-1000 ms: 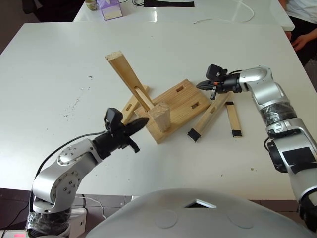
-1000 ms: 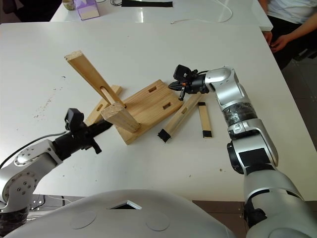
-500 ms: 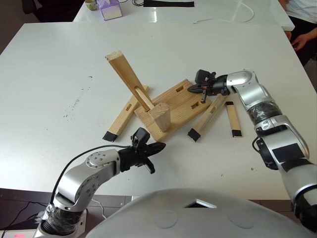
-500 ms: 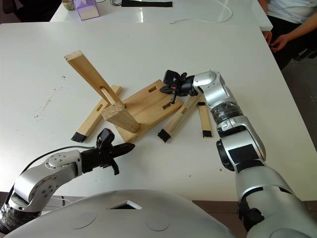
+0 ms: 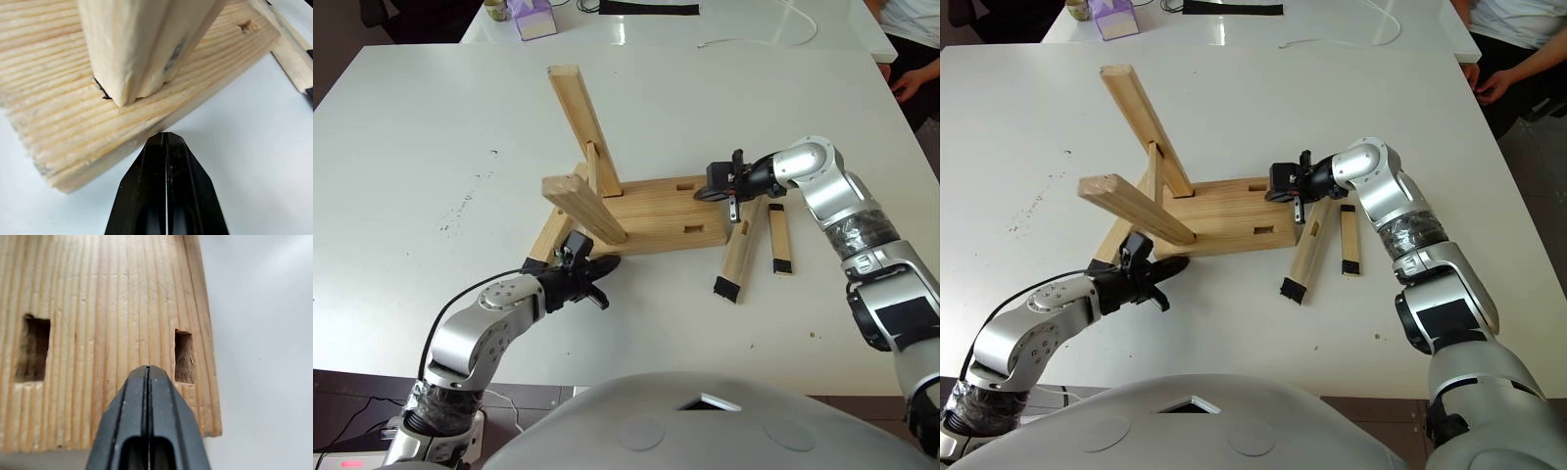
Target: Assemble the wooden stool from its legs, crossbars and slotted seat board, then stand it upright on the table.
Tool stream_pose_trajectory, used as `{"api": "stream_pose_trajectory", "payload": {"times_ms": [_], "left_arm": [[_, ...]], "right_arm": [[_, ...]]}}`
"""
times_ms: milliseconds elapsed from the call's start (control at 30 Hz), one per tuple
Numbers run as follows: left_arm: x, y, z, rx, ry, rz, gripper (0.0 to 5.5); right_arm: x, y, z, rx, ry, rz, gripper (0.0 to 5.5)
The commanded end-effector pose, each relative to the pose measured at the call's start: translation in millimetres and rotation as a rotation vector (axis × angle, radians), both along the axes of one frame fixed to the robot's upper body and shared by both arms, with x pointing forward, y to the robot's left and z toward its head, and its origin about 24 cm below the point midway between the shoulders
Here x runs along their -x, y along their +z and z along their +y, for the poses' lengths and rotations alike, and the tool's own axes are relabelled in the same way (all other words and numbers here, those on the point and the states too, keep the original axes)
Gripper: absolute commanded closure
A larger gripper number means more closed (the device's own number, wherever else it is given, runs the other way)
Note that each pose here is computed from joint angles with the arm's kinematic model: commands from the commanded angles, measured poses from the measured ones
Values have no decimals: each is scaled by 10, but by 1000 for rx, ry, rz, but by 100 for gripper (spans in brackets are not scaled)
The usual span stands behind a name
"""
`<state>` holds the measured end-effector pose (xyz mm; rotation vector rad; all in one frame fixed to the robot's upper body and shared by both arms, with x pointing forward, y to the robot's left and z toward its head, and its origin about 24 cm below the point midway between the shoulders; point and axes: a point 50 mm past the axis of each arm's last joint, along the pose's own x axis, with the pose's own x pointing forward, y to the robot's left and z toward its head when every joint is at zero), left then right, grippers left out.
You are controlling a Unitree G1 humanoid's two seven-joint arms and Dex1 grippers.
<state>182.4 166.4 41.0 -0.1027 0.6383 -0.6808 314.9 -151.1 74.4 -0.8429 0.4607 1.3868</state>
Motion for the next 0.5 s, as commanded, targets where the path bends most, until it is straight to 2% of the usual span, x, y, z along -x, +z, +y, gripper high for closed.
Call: {"api": "stream_pose_trajectory", "payload": {"times_ms": [33, 500], "left_arm": [[-143, -17, 119, -50, 101, -17, 550], [-611, 62, -65, 10, 116, -112, 550]], "right_arm": [[338, -385, -37, 67, 25, 202, 548], [658, -316, 197, -56, 39, 243, 548]]}}
